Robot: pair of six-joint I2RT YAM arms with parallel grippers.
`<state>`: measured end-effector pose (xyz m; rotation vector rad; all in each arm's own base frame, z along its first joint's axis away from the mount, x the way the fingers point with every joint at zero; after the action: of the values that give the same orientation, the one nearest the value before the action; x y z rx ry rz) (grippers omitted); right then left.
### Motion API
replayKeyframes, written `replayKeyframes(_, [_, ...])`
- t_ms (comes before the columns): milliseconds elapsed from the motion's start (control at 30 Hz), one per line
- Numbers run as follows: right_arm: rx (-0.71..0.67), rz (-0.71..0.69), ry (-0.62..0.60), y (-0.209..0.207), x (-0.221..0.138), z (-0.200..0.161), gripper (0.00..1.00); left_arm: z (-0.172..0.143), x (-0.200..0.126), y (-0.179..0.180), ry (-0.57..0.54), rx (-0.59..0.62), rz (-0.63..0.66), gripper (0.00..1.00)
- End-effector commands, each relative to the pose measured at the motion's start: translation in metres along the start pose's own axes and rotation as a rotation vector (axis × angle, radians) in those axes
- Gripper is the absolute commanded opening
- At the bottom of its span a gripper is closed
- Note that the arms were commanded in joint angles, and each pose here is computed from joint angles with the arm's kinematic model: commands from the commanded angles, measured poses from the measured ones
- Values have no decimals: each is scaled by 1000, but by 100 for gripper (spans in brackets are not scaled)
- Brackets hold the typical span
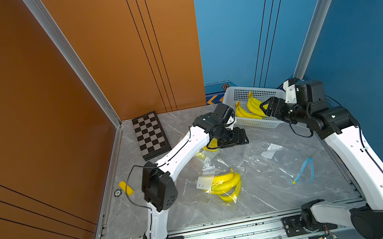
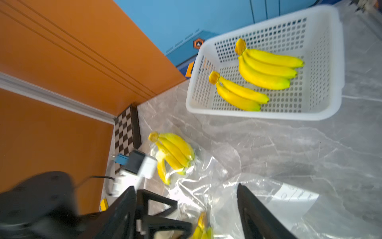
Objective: Open the zip-top bag and take out the banana
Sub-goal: Place the banana in the basket, then pick up the zipper food storage bag at the center of the board.
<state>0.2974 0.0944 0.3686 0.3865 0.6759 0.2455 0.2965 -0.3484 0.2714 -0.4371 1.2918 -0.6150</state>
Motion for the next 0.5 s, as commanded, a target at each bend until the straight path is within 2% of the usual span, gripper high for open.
replayKeyframes(0, [-31, -12, 77, 19, -17, -33, 78, -24, -53, 40, -66, -25, 74, 78])
replayKeyframes(100, [-84, 8, 146, 40, -15, -60, 78, -49, -95, 99, -131, -157, 119, 78])
replayKeyframes(200, [-139, 19, 217, 57, -6, -86, 78, -74, -116, 152, -153, -301, 140, 81])
replayKeyframes(333, [-192, 57, 294, 81, 10, -114, 78, -92, -109, 198, -128, -346, 202, 83])
replayKeyframes(467, [-198, 114, 331, 102, 24, -127, 78, -86, -95, 240, -106, -385, 157, 84])
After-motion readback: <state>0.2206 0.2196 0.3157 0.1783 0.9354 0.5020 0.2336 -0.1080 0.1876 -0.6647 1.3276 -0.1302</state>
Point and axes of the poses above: each gripper's point midway between its finger pads, its own x axis out along the fingers, its own y axis along the line the jaws close on, z = x × y, the point moved 4 cm from there along -x, back along the fingers, and after that the axes turned 10 degrees about -x, right-handed, at the moved point
